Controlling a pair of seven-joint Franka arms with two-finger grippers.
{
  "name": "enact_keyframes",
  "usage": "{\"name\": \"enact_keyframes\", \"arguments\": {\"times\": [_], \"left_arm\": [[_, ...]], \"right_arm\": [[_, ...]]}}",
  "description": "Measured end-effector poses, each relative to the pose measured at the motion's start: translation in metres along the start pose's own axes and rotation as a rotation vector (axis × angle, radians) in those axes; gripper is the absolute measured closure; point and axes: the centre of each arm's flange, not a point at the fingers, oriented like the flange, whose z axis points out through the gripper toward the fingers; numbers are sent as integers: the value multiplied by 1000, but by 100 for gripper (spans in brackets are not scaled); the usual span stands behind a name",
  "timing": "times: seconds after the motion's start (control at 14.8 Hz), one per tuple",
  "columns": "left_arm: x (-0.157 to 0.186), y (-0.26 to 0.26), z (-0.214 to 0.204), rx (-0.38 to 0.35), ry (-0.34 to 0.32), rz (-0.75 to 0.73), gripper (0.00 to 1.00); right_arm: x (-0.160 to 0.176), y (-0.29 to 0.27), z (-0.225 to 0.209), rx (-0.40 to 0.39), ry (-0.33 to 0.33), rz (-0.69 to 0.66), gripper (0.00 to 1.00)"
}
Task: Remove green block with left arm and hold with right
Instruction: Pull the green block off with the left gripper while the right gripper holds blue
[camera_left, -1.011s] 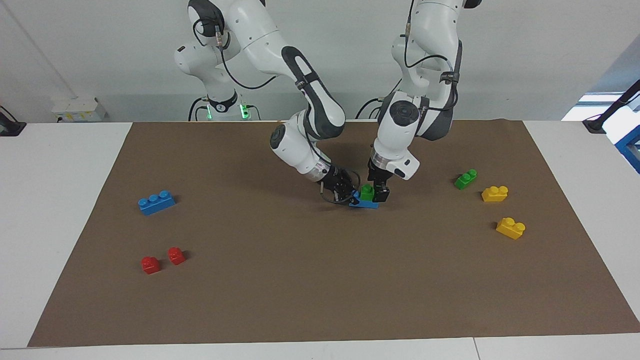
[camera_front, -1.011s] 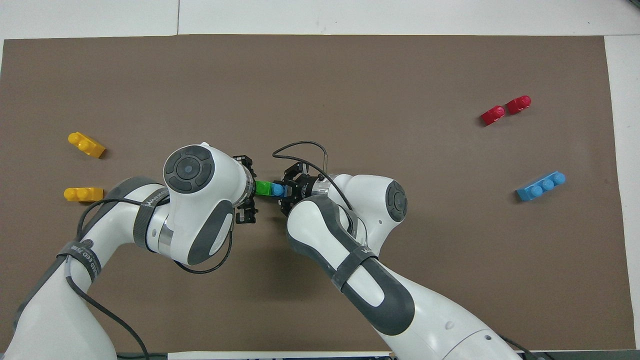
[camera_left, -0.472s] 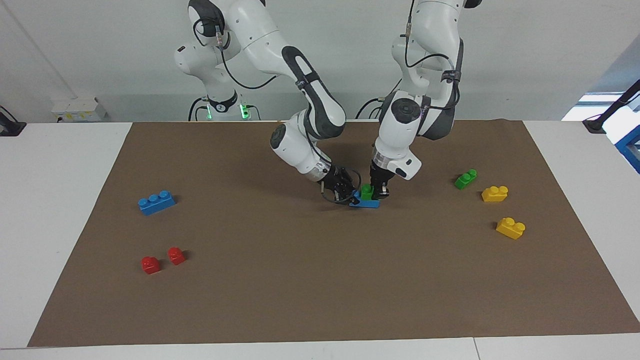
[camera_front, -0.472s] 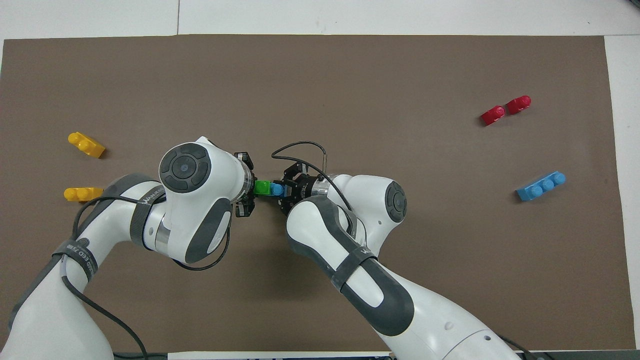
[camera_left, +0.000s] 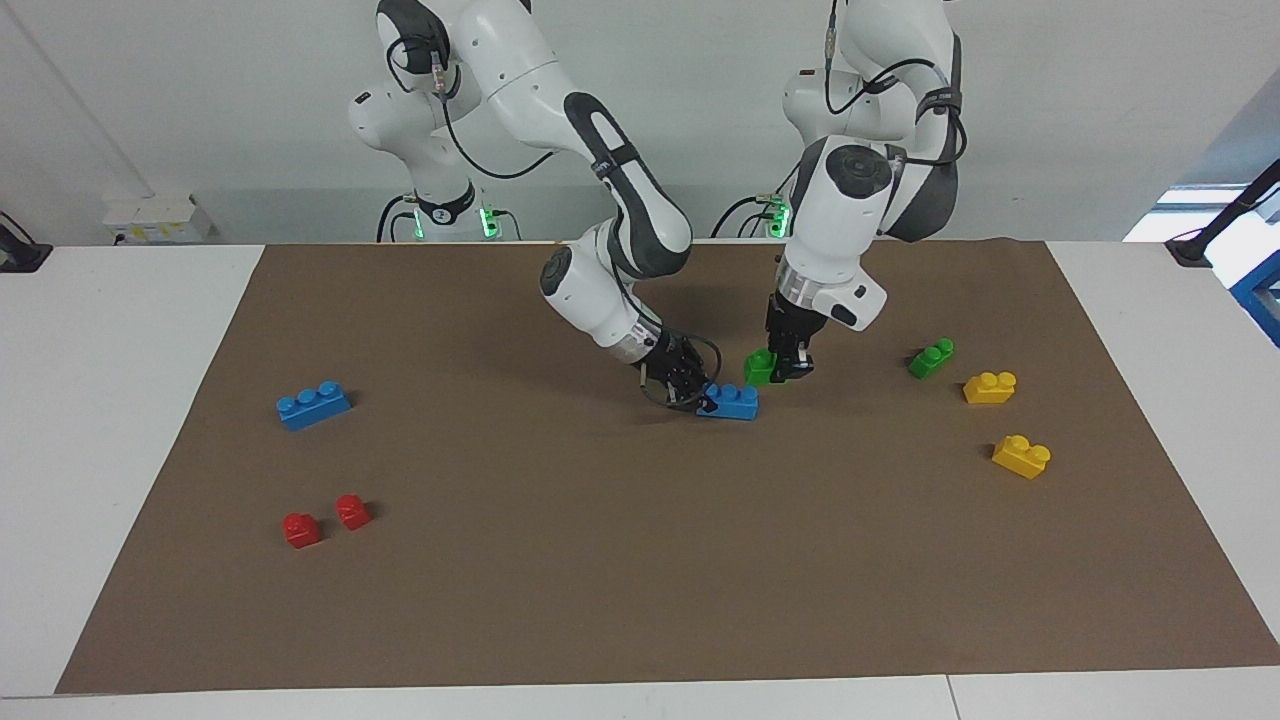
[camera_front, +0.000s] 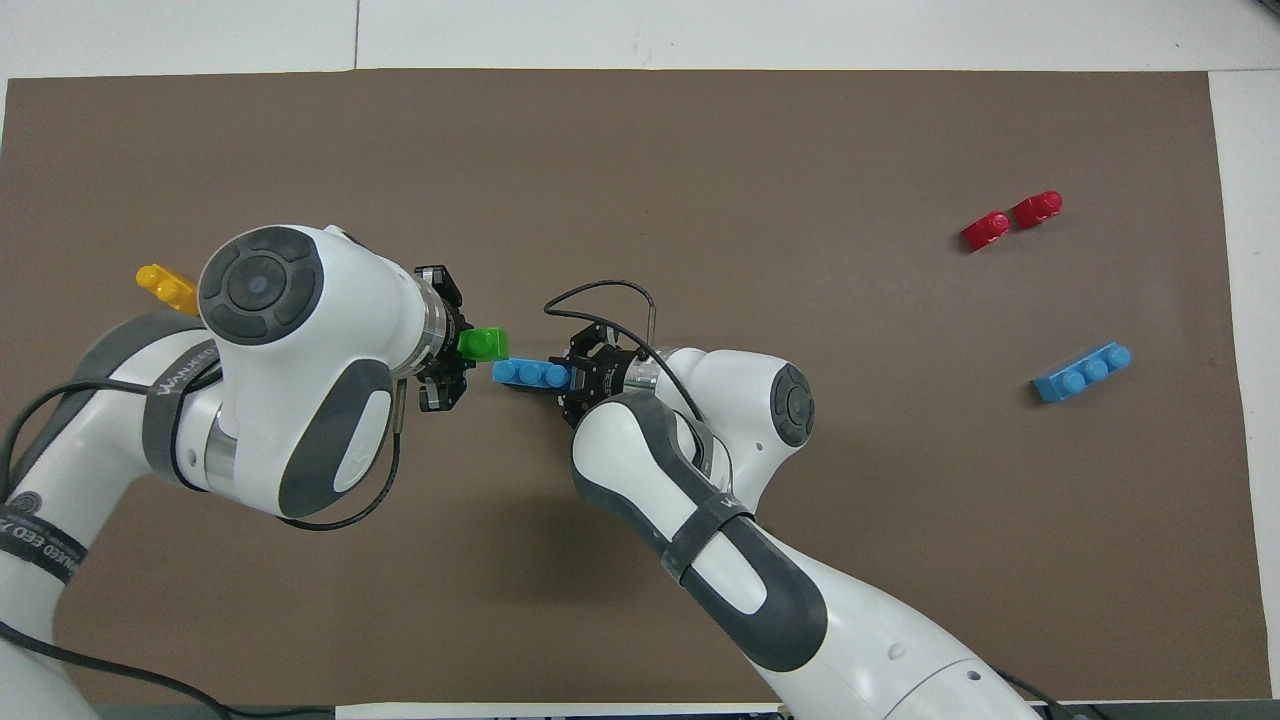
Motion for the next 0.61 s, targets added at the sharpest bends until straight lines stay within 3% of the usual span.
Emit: {"name": "enact_keyframes", "arguments": {"times": [0.2,0.61], "left_arm": [[35,11,-7,0,6,63,64],[143,34,-5,16,19,251,64]], "right_arm": [[0,0,0,3,1,-1,66],[-1,1,0,7,4,-2,66]]}}
